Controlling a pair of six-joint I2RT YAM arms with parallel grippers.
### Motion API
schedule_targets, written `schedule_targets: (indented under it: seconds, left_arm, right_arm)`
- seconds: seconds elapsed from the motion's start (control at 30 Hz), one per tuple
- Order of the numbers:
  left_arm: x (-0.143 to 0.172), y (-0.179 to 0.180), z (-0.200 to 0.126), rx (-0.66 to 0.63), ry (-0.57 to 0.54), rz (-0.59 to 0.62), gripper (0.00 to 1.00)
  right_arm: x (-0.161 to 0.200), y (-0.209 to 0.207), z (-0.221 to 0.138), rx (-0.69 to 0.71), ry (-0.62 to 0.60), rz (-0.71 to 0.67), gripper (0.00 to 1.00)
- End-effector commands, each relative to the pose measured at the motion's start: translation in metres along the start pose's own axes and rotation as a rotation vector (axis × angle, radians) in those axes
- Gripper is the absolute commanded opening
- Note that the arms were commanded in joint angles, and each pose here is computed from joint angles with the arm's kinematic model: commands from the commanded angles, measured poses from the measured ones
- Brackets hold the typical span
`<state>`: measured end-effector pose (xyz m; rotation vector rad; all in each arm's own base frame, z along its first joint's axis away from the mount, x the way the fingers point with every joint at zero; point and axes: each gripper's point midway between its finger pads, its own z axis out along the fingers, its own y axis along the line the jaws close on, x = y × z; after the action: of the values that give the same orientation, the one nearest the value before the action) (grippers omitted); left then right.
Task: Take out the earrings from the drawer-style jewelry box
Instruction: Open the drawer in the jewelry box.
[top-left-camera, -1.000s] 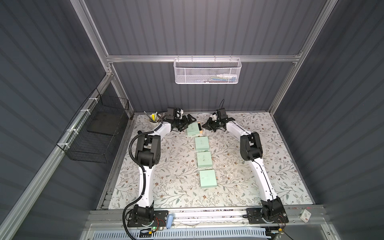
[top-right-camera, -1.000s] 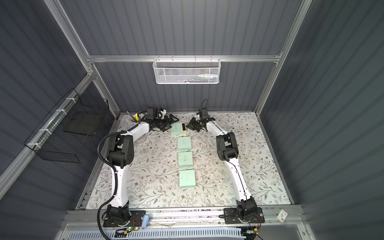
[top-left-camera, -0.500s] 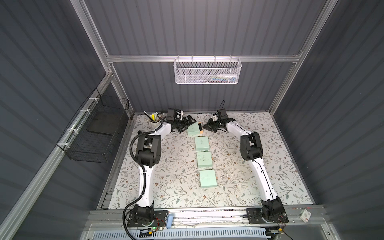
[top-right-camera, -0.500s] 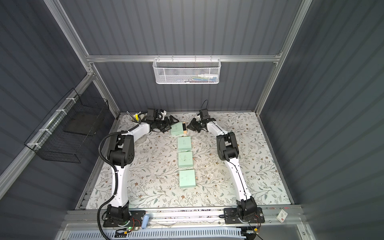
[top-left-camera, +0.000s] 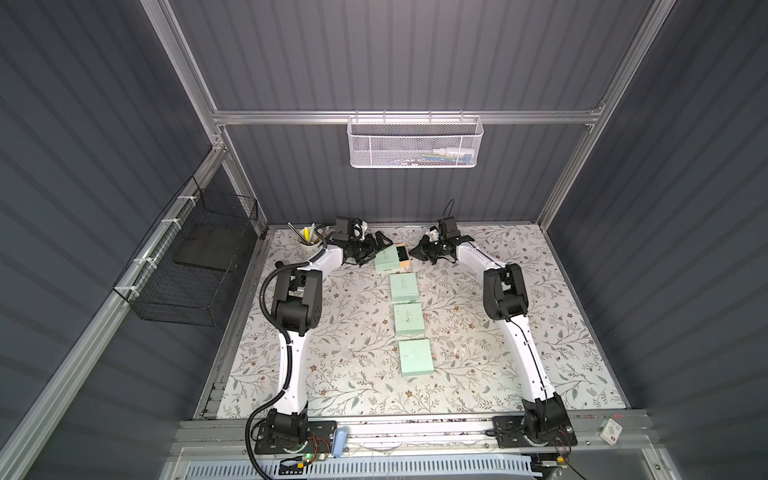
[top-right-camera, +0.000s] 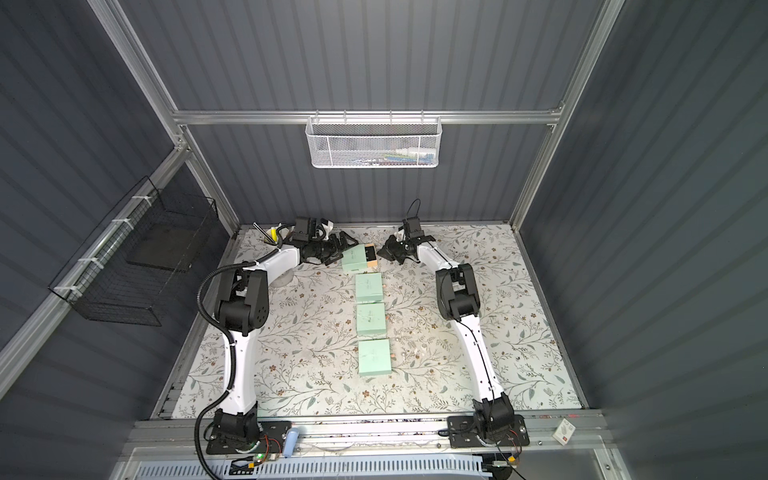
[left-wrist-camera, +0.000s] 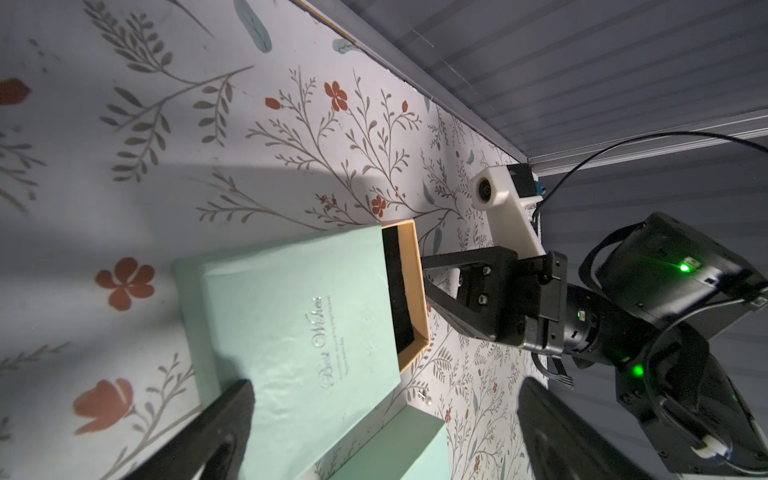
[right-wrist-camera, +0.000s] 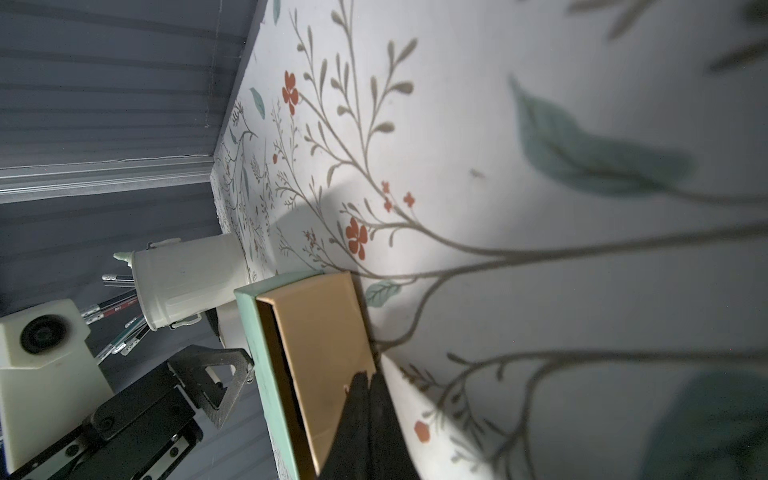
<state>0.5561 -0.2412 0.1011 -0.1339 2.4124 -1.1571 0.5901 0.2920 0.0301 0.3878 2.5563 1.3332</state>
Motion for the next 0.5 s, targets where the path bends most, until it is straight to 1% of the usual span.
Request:
schedule_targets:
  seconds: [0.0,0.37,0.4,0.43,0.47]
  left_arm:
    - [0.0262,0.0360,0.0141,-0.085,0.075,-0.053,1.00]
    - [0.0254,0.0336,0.0141,-0.077,0.075,-0.051,1.00]
    - [0.0248,0.0330,0.0140,-0.074,0.074,-0.051,1.00]
    - [0.0250,0.0331,0.0141,-0.074,0.075,-0.053,1.00]
    - [0.0248,0.0334,0.0142,-0.074,0.075,-0.054,1.00]
  right_arm:
    - [-0.0131,0.0046,-0.0199,0.010,-0.043,-0.009,0.00]
    - [-0.0165,0.0037,-0.0242,0.007,-0.053,-0.007,0.00]
    - [-0.0163,0.0032,-0.0244,0.010,-0.053,-0.007,0.02]
    - [-0.0160,0.0026,-0.0244,0.013,-0.053,-0.008,0.10]
    - [-0.0161,0.0030,-0.0250,0.011,-0.052,-0.011,0.12]
